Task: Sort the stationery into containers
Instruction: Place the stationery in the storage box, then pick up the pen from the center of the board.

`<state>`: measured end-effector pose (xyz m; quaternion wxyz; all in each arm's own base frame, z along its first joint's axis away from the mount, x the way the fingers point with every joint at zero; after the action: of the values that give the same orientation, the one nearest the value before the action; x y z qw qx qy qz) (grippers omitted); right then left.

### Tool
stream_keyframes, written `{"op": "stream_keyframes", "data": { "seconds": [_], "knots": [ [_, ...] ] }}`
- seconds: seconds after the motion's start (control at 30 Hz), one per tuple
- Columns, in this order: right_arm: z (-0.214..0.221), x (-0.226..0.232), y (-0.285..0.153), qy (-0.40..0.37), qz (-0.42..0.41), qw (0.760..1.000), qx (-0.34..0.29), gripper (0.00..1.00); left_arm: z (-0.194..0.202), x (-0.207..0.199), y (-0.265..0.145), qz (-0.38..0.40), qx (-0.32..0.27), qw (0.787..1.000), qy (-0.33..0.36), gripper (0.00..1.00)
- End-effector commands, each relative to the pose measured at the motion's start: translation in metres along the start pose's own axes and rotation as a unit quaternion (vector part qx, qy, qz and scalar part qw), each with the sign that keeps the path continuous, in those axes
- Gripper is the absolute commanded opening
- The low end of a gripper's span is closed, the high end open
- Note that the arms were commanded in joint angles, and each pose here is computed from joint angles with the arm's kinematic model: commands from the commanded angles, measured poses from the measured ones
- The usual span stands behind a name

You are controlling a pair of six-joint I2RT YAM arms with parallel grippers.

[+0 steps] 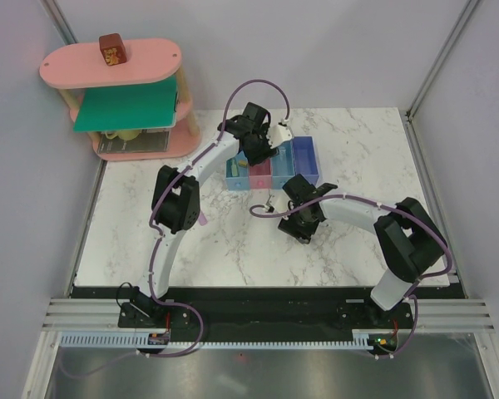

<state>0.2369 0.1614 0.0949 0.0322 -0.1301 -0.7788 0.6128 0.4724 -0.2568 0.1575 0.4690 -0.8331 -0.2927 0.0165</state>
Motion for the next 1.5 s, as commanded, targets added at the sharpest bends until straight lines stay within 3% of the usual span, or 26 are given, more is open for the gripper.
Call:
{"op": "stream_keyframes", "data": {
  "seconds": [0.0,0.1,0.23,0.37,0.47,0.57,0.9,1.1,1.3,1.47],
  "knots": [
    [-0.004,0.005,0.005,-0.002,-0.007,1.000,-0.012,0.52,-0.006,0.010,-0.014,-0.032,-0.009,0.999,0.018,0.65],
    [-0.003,0.008,0.006,-0.001,-0.013,1.000,-0.012,0.35,-0.005,0.008,-0.024,-0.032,-0.011,0.999,0.011,0.69],
    [0.000,0.011,0.007,-0.002,-0.016,1.000,-0.008,0.33,-0.008,0.002,-0.044,-0.025,-0.025,0.999,-0.009,0.73],
    [-0.002,0.011,-0.002,-0.006,-0.003,1.000,-0.011,0.15,-0.008,-0.004,-0.069,-0.019,-0.039,0.999,-0.020,0.80],
    [-0.004,0.010,-0.009,-0.009,0.002,1.000,-0.014,0.12,-0.010,-0.006,-0.089,-0.022,-0.051,0.998,-0.025,0.85],
    [-0.006,0.009,-0.020,-0.011,0.012,1.000,-0.021,0.10,-0.010,-0.007,-0.103,-0.027,-0.057,0.998,-0.027,0.91],
    [-0.021,-0.006,-0.077,-0.010,0.100,0.992,-0.078,0.11,-0.015,-0.015,-0.185,-0.048,-0.109,0.993,-0.017,0.93],
    [-0.049,-0.030,-0.100,0.027,0.170,0.977,-0.125,0.11,0.059,-0.054,-0.186,-0.019,-0.027,0.999,0.027,0.93],
    [-0.090,-0.065,-0.111,0.065,0.224,0.954,-0.187,0.11,0.119,-0.090,-0.185,0.025,0.018,0.998,0.050,0.92],
    [-0.113,-0.104,-0.102,0.114,0.272,0.932,-0.212,0.11,0.146,-0.100,-0.183,0.025,0.052,0.996,0.072,0.91]
  ]
}}
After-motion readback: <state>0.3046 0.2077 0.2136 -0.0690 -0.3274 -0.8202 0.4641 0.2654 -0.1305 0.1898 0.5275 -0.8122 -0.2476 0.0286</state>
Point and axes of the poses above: each gripper's point midway between its finger pads, its own y axis out along the fingers, its own x axis along the line the jaws close on, z = x × y, the point moved 8 cm from there along -y, back along the fingers, and after that the axes turned 13 degrees about -y, right-handed, at the moved point
